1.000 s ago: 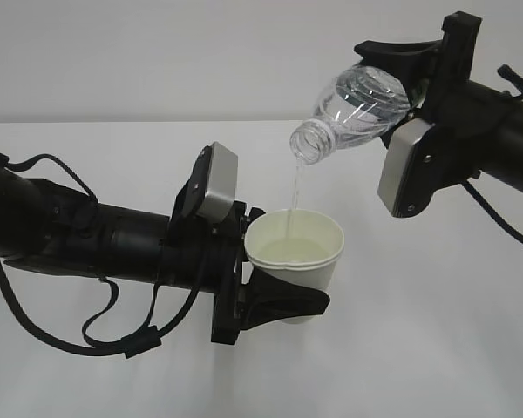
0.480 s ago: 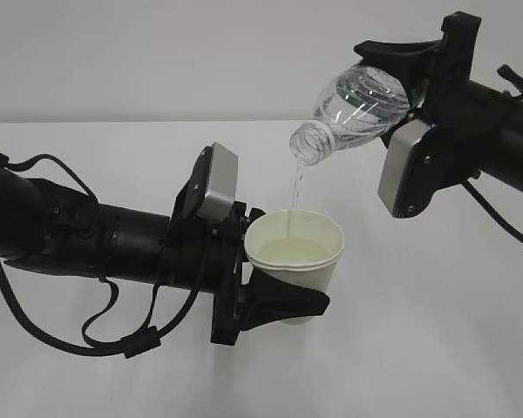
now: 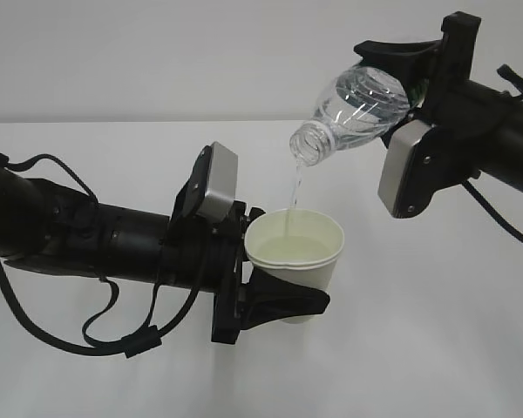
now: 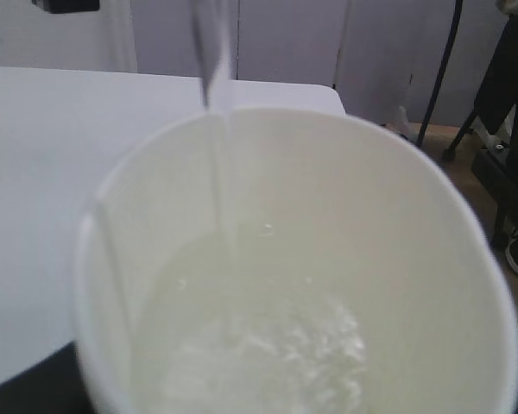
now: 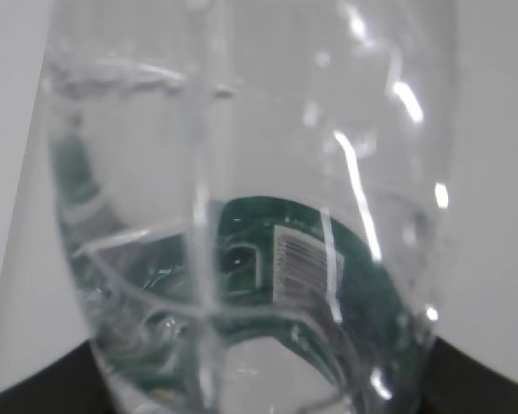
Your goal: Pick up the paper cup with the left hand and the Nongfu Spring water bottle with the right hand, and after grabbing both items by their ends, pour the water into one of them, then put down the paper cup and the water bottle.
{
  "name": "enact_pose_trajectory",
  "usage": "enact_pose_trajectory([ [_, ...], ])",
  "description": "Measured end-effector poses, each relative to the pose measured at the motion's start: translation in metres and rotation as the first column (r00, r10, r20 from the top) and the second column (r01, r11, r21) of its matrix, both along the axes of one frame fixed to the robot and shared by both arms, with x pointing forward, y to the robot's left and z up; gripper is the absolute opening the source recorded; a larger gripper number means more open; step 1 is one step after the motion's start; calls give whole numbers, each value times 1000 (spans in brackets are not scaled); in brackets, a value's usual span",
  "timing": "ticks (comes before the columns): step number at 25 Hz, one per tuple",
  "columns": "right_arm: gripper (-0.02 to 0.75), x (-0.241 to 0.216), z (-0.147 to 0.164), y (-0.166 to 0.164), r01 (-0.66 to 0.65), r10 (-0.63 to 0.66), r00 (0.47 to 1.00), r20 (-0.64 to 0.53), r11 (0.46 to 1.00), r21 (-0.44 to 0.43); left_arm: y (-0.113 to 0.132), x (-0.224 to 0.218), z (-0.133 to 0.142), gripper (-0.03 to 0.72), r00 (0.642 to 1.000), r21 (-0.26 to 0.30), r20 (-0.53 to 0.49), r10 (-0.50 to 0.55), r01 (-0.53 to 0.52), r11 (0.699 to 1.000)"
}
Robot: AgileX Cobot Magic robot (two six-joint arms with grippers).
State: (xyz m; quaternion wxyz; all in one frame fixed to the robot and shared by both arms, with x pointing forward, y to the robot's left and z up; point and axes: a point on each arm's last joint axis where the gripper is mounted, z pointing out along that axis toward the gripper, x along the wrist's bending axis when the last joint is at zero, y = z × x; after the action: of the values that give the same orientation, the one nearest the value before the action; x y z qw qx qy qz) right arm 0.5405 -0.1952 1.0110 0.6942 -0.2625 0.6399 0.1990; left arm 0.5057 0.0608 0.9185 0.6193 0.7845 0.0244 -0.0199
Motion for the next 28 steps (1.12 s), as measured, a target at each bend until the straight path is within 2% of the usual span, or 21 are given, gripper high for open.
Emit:
enact_pose_trajectory([
  [28,400,0,0,0,0,0,1000,4,1000,-5,0,1,0,474,1000,-4,-2,8,-8,1000],
])
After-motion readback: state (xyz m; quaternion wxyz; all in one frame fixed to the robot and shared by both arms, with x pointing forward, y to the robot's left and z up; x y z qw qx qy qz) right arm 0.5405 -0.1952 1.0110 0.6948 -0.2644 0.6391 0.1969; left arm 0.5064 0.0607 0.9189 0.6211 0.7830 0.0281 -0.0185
